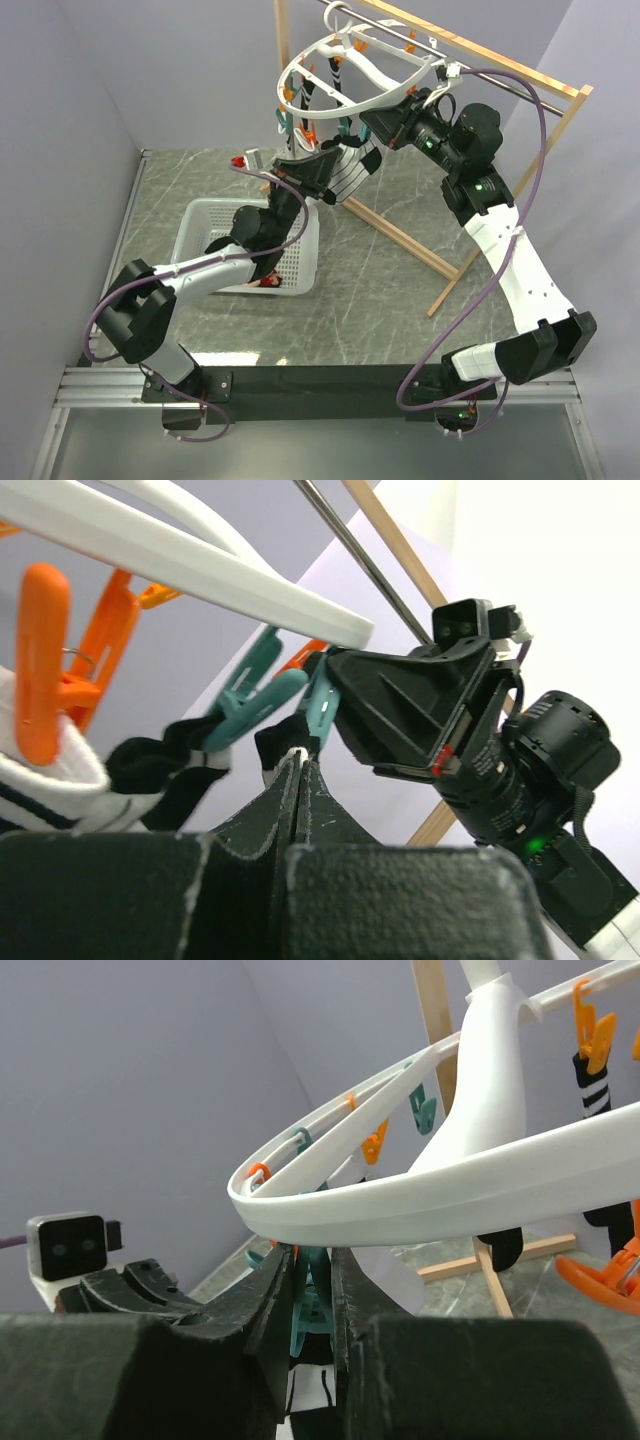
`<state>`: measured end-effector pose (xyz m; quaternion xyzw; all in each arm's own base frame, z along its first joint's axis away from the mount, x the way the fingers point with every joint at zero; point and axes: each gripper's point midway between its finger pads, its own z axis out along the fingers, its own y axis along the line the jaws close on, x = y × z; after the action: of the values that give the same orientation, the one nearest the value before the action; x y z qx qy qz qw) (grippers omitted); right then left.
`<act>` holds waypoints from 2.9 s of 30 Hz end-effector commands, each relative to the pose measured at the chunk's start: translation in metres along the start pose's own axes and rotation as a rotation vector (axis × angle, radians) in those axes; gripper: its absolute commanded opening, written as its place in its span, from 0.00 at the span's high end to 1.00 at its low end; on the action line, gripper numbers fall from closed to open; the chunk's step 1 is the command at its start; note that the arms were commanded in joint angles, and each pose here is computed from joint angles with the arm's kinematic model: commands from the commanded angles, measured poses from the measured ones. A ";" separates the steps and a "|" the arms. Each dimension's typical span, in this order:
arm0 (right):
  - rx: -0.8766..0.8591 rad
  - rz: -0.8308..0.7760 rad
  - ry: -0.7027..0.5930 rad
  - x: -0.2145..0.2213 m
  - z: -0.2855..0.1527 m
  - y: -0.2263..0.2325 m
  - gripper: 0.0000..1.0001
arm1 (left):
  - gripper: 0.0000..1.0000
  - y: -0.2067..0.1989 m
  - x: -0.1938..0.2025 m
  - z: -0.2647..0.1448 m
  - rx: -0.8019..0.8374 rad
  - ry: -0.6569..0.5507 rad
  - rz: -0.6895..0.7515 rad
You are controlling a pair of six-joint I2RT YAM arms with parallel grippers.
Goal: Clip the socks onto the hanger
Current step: Clamp the sock onto the hanger.
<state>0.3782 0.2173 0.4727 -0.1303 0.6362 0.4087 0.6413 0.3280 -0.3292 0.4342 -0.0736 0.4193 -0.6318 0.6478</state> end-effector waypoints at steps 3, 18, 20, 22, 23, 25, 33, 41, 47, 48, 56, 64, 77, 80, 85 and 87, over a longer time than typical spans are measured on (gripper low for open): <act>-0.032 -0.018 -0.081 -0.033 -0.012 0.020 1.00 | 0.99 -0.020 -0.010 0.013 0.055 -0.001 0.031; -0.057 -0.053 -0.085 -0.038 -0.011 0.024 1.00 | 0.99 0.000 0.016 0.003 0.066 0.225 0.335; -0.056 -0.056 -0.083 -0.037 -0.012 0.023 1.00 | 0.99 -0.002 0.012 0.001 0.088 0.223 0.342; -0.072 -0.061 -0.072 -0.033 -0.011 0.025 1.00 | 0.99 -0.004 0.009 0.002 0.105 0.219 0.359; -0.078 -0.064 -0.068 -0.032 -0.011 0.025 1.00 | 0.99 -0.004 0.009 0.002 0.125 0.227 0.368; -0.087 -0.071 -0.056 -0.028 -0.012 0.025 1.00 | 0.99 -0.005 0.010 0.004 0.149 0.238 0.377; -0.117 -0.076 -0.054 -0.028 -0.013 0.030 1.00 | 0.99 -0.019 0.014 0.013 0.290 0.283 0.345; -0.113 -0.078 -0.055 -0.027 -0.013 0.028 1.00 | 0.99 -0.026 0.018 0.018 0.345 0.287 0.323; -0.116 -0.083 -0.051 -0.026 -0.013 0.027 1.00 | 0.99 -0.029 0.012 0.018 0.347 0.257 0.342; -0.116 -0.082 -0.052 -0.027 -0.013 0.026 1.00 | 1.00 -0.028 0.012 0.018 0.348 0.256 0.348; -0.149 -0.063 -0.052 -0.028 -0.014 0.031 1.00 | 0.99 -0.027 0.006 0.021 0.342 0.235 0.364; -0.172 -0.063 -0.046 -0.027 -0.017 0.036 1.00 | 0.99 -0.025 -0.005 0.028 0.342 0.194 0.351; -0.234 -0.053 -0.035 -0.024 -0.017 0.043 1.00 | 0.99 -0.024 0.001 0.033 0.366 0.220 0.348; -0.230 -0.045 -0.020 -0.021 -0.015 0.040 1.00 | 0.99 -0.023 -0.001 0.032 0.362 0.220 0.354; -0.241 -0.044 -0.005 -0.017 -0.014 0.038 1.00 | 0.99 -0.026 -0.007 0.030 0.369 0.202 0.345; -0.250 -0.052 0.013 -0.014 -0.013 0.037 0.98 | 0.99 -0.027 -0.010 0.031 0.371 0.197 0.339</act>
<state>0.3540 0.2257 0.4839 -0.2002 0.6018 0.4615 0.6203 0.3411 -0.3493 0.4492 0.1751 0.4046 -0.5747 0.6895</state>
